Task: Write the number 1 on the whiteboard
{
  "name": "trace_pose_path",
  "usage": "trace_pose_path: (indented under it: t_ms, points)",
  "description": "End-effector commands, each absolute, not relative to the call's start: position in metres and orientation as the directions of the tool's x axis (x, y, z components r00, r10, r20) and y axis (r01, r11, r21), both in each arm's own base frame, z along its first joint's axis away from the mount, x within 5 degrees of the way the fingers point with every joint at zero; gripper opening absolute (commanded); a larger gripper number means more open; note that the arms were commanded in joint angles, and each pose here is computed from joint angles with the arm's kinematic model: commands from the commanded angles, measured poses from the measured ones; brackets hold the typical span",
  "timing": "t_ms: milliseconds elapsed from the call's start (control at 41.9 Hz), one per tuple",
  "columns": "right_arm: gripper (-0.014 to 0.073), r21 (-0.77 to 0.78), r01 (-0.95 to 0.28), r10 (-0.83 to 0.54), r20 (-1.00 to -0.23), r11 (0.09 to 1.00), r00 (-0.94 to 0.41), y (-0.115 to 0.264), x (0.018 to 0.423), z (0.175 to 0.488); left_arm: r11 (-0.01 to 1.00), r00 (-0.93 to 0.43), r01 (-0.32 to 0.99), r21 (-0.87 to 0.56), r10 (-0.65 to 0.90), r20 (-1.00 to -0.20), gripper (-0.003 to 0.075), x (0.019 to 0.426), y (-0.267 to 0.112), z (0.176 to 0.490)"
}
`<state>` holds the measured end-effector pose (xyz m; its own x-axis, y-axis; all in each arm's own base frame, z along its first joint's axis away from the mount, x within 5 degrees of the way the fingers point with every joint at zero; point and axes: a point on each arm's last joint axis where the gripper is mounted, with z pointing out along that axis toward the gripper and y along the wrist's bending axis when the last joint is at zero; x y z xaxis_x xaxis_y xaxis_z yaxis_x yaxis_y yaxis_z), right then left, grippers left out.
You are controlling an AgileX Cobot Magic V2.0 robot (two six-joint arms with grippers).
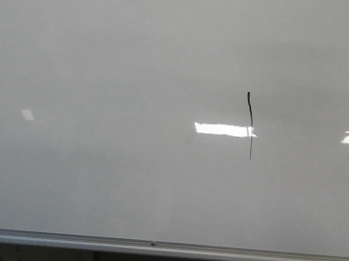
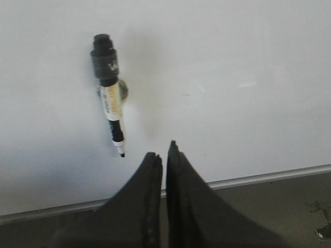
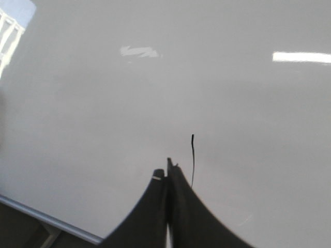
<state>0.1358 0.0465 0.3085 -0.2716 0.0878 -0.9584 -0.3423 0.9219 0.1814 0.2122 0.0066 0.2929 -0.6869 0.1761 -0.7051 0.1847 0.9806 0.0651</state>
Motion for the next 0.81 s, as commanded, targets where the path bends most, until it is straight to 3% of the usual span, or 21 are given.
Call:
trace_pose_path:
  t_ms: [0, 239, 406, 549, 787]
  points:
    - [-0.0060, 0.185, -0.302, 0.129, -0.972, 0.935, -0.196, 0.042, 0.138, 0.323, 0.975, -0.591, 0.208, 0.074, 0.186, -0.785, -0.0020, 0.200, -0.005, 0.312]
    - [-0.0060, 0.188, -0.319, 0.123, -0.969, 0.929, -0.213, 0.044, 0.137, 0.321, 0.957, -0.372, 0.287, 0.030, 0.140, -0.917, -0.0020, 0.123, -0.025, 0.330]
    - [-0.0060, 0.188, -0.319, 0.123, -0.969, 0.929, -0.213, 0.044, 0.137, 0.321, 0.956, -0.232, 0.290, 0.053, 0.123, -0.965, -0.0020, 0.081, -0.024, 0.339]
    - [-0.0060, 0.188, -0.319, 0.123, -0.969, 0.929, -0.213, 0.044, 0.137, 0.321, 0.955, -0.161, 0.295, 0.042, 0.093, -0.983, -0.0020, 0.065, -0.025, 0.345]
    - [-0.0060, 0.188, -0.319, 0.123, -0.969, 0.929, -0.213, 0.044, 0.137, 0.321, 0.955, -0.156, 0.294, 0.043, 0.092, -0.983, -0.0020, 0.064, -0.025, 0.345]
